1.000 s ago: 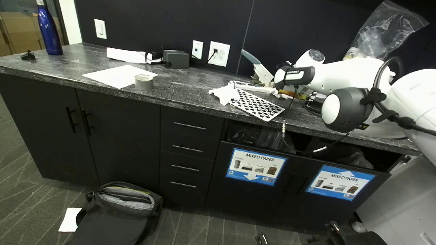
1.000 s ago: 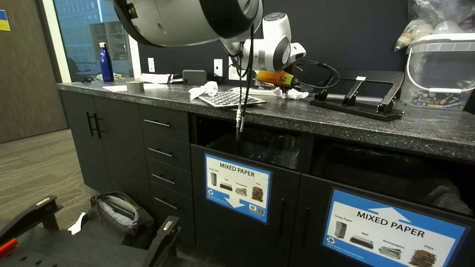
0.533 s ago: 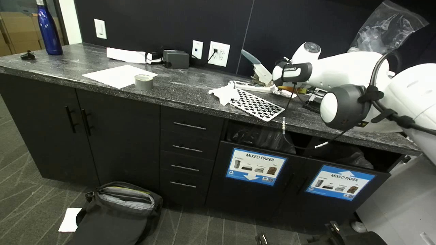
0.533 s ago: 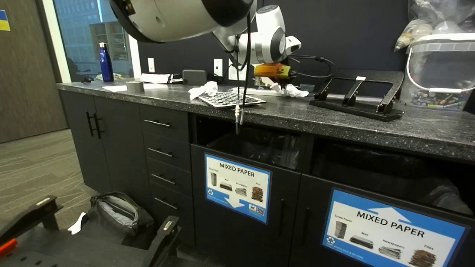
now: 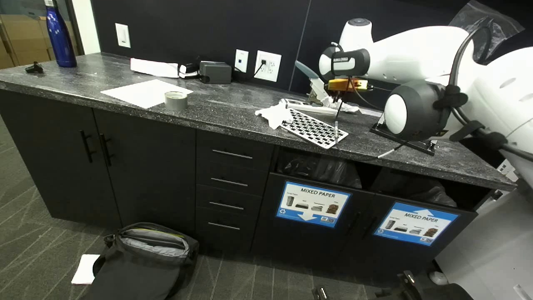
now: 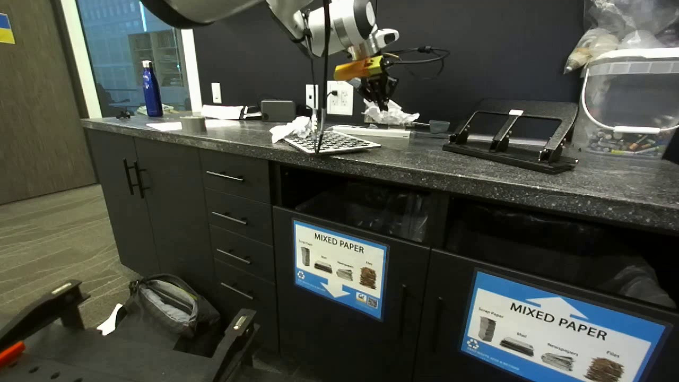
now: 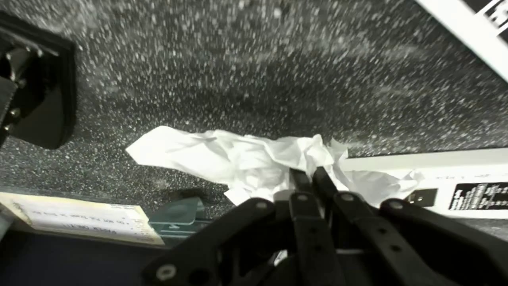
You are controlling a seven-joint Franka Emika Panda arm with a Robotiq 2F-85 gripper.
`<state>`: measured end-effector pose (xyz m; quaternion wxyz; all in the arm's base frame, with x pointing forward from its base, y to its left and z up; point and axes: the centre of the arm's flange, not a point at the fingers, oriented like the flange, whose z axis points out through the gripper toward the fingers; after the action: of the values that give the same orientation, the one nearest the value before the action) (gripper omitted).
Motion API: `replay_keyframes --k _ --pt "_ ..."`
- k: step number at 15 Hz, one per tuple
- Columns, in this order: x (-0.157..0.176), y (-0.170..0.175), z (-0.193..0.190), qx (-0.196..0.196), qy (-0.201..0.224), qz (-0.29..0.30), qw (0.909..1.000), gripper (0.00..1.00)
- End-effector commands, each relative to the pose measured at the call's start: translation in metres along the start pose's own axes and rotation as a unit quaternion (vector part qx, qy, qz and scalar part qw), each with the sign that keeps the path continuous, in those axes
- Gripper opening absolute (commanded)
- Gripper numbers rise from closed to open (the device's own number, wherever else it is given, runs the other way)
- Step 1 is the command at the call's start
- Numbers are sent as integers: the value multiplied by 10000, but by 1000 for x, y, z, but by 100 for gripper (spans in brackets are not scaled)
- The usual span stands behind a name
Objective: Put all the white pieces of paper in the left bin
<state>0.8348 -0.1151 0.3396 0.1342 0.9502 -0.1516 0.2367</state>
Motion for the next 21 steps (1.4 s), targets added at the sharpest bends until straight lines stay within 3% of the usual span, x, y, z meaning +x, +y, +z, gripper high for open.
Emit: replay_keyframes --k 1,5,8,10,16,21 --pt "-45 -11 -74 -425 -926 -185 9946 8" --pt "-62 -26 -130 -1106 -1926 -190 9748 8" --pt "-88 -30 -169 -1184 -2900 -273 9493 7" --pt "-111 -30 -187 -1349 -3498 -273 9266 7" --pt "-175 -9 -206 -2071 -4988 -120 8415 8" --pt "-230 23 -204 -2268 -6275 -349 7440 8"
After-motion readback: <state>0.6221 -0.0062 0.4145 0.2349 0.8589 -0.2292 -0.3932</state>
